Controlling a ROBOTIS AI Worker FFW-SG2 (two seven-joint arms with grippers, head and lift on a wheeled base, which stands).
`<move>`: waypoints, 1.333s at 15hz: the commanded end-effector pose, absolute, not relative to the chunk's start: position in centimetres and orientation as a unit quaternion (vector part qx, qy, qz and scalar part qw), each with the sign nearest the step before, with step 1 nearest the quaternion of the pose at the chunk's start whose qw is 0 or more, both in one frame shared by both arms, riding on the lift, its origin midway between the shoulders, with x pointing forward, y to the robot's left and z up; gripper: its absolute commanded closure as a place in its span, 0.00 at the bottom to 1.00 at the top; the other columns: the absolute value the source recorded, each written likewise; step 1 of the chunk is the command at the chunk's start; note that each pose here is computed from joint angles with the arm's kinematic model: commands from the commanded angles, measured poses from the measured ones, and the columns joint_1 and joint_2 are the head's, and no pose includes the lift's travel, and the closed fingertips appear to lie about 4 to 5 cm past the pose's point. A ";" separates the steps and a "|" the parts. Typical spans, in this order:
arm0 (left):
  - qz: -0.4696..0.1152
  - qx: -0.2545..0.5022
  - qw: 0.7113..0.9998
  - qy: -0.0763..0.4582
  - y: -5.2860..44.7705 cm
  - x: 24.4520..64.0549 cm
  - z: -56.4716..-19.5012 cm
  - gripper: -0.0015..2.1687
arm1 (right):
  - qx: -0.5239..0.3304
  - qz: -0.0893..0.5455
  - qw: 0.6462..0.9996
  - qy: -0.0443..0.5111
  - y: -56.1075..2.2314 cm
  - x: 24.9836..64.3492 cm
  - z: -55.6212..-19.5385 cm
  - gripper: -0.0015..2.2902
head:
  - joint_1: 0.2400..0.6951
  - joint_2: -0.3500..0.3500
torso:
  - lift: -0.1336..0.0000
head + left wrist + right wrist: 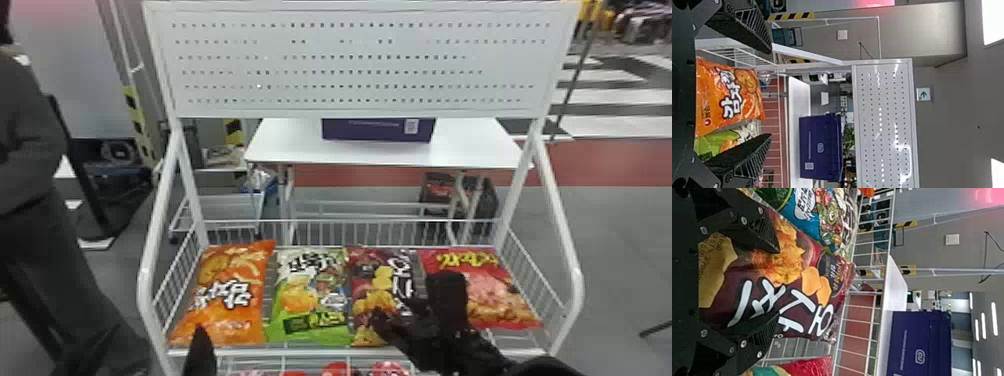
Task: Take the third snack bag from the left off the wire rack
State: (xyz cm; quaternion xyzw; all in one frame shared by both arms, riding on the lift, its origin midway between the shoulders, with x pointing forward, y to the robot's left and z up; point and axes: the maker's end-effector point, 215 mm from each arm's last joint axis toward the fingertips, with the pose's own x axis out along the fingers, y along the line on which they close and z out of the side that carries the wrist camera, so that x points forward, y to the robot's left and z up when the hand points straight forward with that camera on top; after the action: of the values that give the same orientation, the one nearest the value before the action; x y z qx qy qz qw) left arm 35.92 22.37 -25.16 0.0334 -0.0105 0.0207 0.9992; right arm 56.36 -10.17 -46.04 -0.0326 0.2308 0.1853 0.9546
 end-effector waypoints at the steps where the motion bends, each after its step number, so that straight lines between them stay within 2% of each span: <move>1: 0.021 0.034 0.999 -0.010 22.4 36.0 -25.2 0.07 | -0.024 0.190 0.948 0.255 -10.4 55.9 -47.1 0.91 | 0.57 0.50 | 1.00; 2: 0.022 0.034 0.999 -0.010 22.5 36.1 -25.2 0.07 | -0.014 0.204 0.947 0.248 -9.6 55.5 -46.5 0.97 | 0.57 0.50 | 1.00; 7: 0.023 0.033 0.999 -0.013 22.6 36.1 -24.9 0.07 | 0.001 0.206 0.958 0.201 -9.7 55.0 -42.7 0.98 | 0.57 0.50 | 1.00; 10: 0.022 0.034 0.999 -0.014 22.6 36.1 -24.8 0.07 | 0.007 0.199 0.967 0.159 -10.7 53.5 -38.4 0.98 | 0.57 0.50 | 1.00; 11: 0.022 0.034 0.999 -0.016 22.6 36.2 -24.6 0.07 | 0.009 0.190 0.972 0.136 -12.0 53.1 -35.7 0.98 | 0.57 0.50 | 1.00; 13: 0.021 0.034 0.999 -0.016 22.5 36.2 -24.6 0.07 | 0.017 0.181 0.978 0.103 -14.0 50.8 -31.9 0.98 | 0.57 0.50 | 1.00; 15: 0.021 0.033 0.999 -0.018 22.6 36.2 -24.4 0.07 | 0.021 0.171 0.981 0.092 -16.4 47.8 -30.0 0.98 | 0.57 0.50 | 1.00; 20: 0.019 0.030 0.999 -0.018 22.4 36.6 -24.7 0.07 | 0.024 0.112 0.991 0.064 -25.0 41.3 -28.6 0.98 | 0.57 0.50 | 1.00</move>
State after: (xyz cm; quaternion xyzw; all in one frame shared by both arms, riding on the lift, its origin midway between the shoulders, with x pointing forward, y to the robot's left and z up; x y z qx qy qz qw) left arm 36.45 22.39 -24.60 0.0312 -0.0177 0.0192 0.9992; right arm 42.70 -22.68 -29.19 0.0295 0.0726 0.1261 0.9889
